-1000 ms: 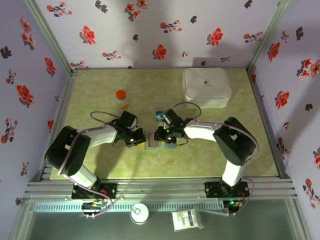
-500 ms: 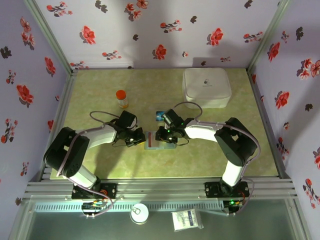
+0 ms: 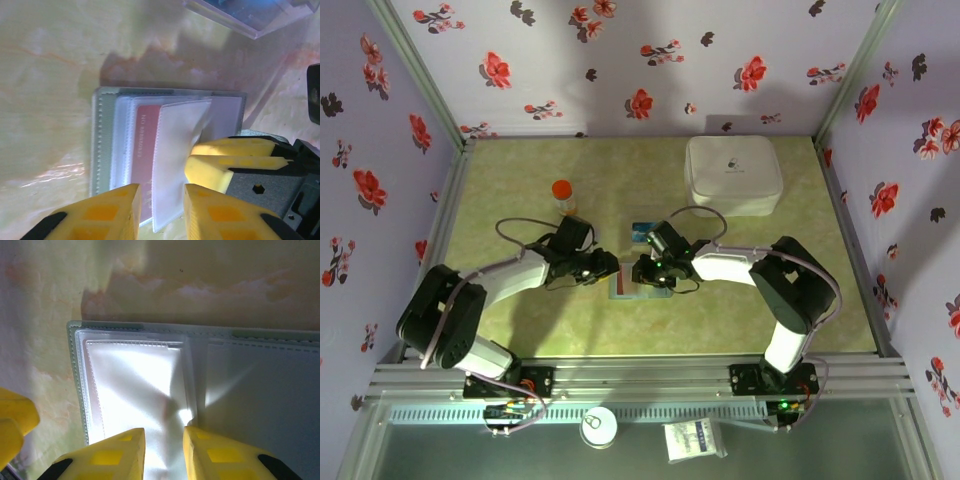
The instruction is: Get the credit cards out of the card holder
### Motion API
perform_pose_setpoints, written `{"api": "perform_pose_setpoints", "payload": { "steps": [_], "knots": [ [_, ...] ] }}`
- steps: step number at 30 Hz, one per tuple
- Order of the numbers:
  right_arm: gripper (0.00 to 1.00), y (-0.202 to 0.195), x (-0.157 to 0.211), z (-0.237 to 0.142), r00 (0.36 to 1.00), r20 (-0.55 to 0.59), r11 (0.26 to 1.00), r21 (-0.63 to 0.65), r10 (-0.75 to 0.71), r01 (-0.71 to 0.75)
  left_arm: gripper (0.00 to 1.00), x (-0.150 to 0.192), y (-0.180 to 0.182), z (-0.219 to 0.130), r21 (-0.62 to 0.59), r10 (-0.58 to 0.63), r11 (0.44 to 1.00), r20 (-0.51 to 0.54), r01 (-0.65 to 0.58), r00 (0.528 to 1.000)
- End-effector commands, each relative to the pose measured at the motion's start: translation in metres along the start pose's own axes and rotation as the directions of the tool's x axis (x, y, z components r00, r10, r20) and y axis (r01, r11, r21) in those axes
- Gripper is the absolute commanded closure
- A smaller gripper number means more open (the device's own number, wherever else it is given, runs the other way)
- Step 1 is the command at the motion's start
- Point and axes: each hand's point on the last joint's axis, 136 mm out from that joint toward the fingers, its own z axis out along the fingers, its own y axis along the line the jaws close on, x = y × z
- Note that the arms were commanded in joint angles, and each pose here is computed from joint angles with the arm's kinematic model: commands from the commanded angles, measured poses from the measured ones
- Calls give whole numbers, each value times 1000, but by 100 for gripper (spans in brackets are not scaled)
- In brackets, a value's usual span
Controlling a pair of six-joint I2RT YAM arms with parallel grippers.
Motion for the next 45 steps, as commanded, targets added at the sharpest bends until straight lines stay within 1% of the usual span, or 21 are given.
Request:
{"api": "perform_pose_setpoints", "payload": {
  "steps": [1,7,13,23,29,36,45],
  "knots": [
    [73,-6,4,-1,1000,-2,1000,-2,21,-21,72,-1,-11,9,24,-4,1000,-16,4,1000],
    [73,-8,6,0,999,-7,999,-15,35,-36,69,1,-17,24,27,6,1000,-45,-5,999],
    [73,-9,6,-2,999,-6,999,-18,41,-41,69,2,-17,33,15,4,1000,-59,-3,998],
    [73,-10,7,-3,999,-8,999,-19,42,-42,68,-1,-16,32,-1,3,1000,-52,-4,999],
    [73,-11,7,-3,999,-11,999,-19,43,-43,66,-3,-9,28,-48,4,999,-27,-5,1000],
    [73,-10,7,-4,999,-8,999,-21,44,-44,67,-3,-15,34,-19,0,1000,-44,-1,999],
    [73,-10,8,-5,999,-6,999,-26,45,-45,68,0,-13,38,-16,-11,1000,-53,10,999]
  ]
}}
